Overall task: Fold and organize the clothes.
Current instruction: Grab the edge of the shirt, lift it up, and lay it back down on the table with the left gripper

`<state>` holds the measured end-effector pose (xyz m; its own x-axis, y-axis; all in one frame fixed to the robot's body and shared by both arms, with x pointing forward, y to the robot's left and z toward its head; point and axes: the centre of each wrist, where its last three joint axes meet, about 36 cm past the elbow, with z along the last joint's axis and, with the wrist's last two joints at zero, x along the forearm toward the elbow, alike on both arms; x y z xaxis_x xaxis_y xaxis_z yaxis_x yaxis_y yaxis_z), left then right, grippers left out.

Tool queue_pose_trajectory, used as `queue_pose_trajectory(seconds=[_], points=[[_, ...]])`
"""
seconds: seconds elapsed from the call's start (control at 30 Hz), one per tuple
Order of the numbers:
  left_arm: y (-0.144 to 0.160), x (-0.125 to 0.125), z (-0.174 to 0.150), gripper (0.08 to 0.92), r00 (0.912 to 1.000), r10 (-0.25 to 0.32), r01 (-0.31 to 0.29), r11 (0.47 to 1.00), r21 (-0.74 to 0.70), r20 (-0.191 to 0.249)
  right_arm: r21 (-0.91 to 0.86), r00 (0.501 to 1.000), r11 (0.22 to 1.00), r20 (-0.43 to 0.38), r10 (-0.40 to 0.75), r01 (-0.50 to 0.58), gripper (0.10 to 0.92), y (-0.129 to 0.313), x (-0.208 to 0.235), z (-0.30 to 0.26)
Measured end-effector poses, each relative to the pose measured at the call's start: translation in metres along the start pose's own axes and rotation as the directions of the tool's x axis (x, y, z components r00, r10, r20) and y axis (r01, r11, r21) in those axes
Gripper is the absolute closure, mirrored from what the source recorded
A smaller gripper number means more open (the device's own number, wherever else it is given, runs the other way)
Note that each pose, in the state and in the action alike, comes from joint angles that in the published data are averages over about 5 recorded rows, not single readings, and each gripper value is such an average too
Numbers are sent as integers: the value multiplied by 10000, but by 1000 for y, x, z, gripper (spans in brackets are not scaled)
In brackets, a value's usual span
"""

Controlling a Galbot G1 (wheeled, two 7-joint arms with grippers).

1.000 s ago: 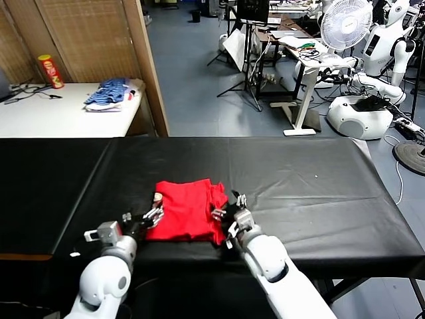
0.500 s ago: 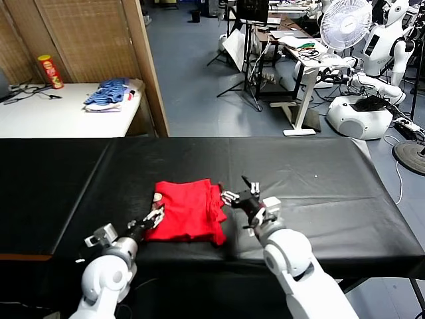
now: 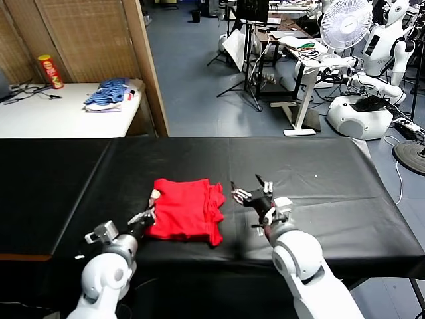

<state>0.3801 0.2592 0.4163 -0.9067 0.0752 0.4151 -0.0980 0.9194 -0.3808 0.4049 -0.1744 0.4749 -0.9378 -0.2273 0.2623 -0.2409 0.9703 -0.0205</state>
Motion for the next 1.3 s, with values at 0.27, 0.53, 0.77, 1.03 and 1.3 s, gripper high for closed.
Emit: queue_pose_trajectory(seconds=[0.27, 0.53, 0.77, 1.03, 1.3], points=[[17, 10, -17, 854, 9846, -1224, 1626, 9027, -3984, 1245, 371, 9931, 9959, -801, 858, -831, 224, -6, 23, 13], [61, 22, -62, 854, 9180, -2090, 3943, 5734, -7182, 3371, 246, 9882, 9927, -946, 1202, -1184, 224, -14, 42, 17], [52, 38, -80, 854, 9079, -1273, 4133, 4311, -8021, 3995, 215, 9871, 9925, -1033, 1220, -1204, 224, -13, 49, 20], [-8, 39, -41, 854, 9830, 667, 662, 7411, -6681, 1713, 77, 9875, 9933, -1077, 1153, -1151, 224, -20, 56, 22], [-62, 23, 0, 814, 9686, 2389, -1762, 8555, -4869, 691, -413, 9910, 9990, -1323, -204, 151, 224, -23, 55, 26]])
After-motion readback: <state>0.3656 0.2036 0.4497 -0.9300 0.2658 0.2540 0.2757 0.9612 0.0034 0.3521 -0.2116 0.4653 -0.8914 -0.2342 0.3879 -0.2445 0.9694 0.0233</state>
